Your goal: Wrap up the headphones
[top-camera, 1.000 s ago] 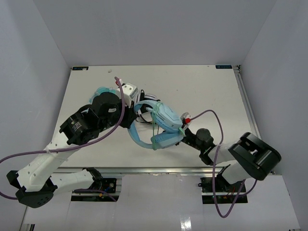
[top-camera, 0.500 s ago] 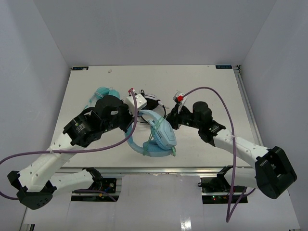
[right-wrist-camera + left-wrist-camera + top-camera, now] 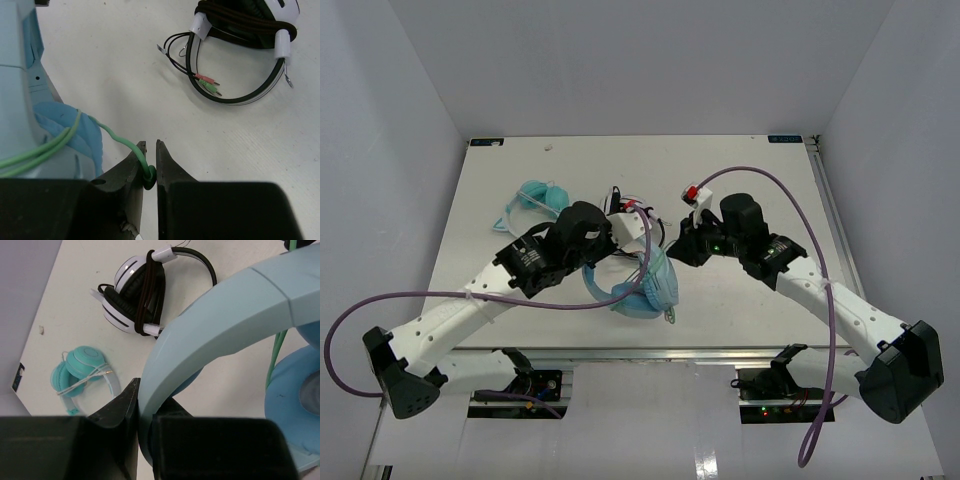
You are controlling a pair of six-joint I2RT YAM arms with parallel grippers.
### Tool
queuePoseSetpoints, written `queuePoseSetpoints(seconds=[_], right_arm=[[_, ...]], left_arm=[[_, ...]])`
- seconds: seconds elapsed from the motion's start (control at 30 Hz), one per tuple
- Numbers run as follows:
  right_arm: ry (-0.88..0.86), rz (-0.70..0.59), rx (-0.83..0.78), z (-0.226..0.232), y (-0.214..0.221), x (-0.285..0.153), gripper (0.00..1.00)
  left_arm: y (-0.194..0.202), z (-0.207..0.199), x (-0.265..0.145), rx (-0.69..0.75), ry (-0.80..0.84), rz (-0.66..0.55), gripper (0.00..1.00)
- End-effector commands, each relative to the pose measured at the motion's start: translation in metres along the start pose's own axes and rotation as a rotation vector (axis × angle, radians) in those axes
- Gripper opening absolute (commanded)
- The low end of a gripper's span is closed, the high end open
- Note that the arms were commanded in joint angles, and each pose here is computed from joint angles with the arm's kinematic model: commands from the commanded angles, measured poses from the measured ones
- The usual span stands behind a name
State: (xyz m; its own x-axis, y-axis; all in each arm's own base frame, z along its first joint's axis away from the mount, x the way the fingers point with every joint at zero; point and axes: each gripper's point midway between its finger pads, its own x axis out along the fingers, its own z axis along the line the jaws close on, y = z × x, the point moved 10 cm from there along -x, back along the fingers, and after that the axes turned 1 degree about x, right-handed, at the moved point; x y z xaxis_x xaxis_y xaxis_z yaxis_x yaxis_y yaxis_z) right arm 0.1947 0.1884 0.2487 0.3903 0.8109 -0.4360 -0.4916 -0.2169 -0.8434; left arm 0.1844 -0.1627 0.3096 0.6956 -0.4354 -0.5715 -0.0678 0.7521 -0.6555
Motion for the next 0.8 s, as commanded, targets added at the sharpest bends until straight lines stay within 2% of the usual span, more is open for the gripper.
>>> queuePoseSetpoints(seconds=[0.0, 0.07, 0.2, 0.47, 0.77], right_arm=[[0.124, -0.08, -0.049, -0.006, -0.029, -0.018, 0.08], [0.124, -0.081, -0.054, -0.004, -0.029, -0.023, 0.08], [0.136, -0.094, -0.064, 0.0, -0.034, -0.032, 0.08], [0.088, -0.085, -0.022, 0.009, -0.021, -0.042, 0.08], [-0.087, -0.164, -0.039, 0.032, 0.001, -0.065, 0.08]], left_arm=[[0.018, -0.003, 0.014, 0.249, -0.035, 0.104, 0.0], [0.022, -0.002, 0.02, 0.302, -0.107, 0.098, 0.0], [0.009, 0.002, 0.03, 0.356, -0.132, 0.027, 0.0], [0.009, -0.007, 0.067, 0.397, -0.089, 0.152, 0.0], [0.016, -0.02, 0.093, 0.385, -0.067, 0.221, 0.0]])
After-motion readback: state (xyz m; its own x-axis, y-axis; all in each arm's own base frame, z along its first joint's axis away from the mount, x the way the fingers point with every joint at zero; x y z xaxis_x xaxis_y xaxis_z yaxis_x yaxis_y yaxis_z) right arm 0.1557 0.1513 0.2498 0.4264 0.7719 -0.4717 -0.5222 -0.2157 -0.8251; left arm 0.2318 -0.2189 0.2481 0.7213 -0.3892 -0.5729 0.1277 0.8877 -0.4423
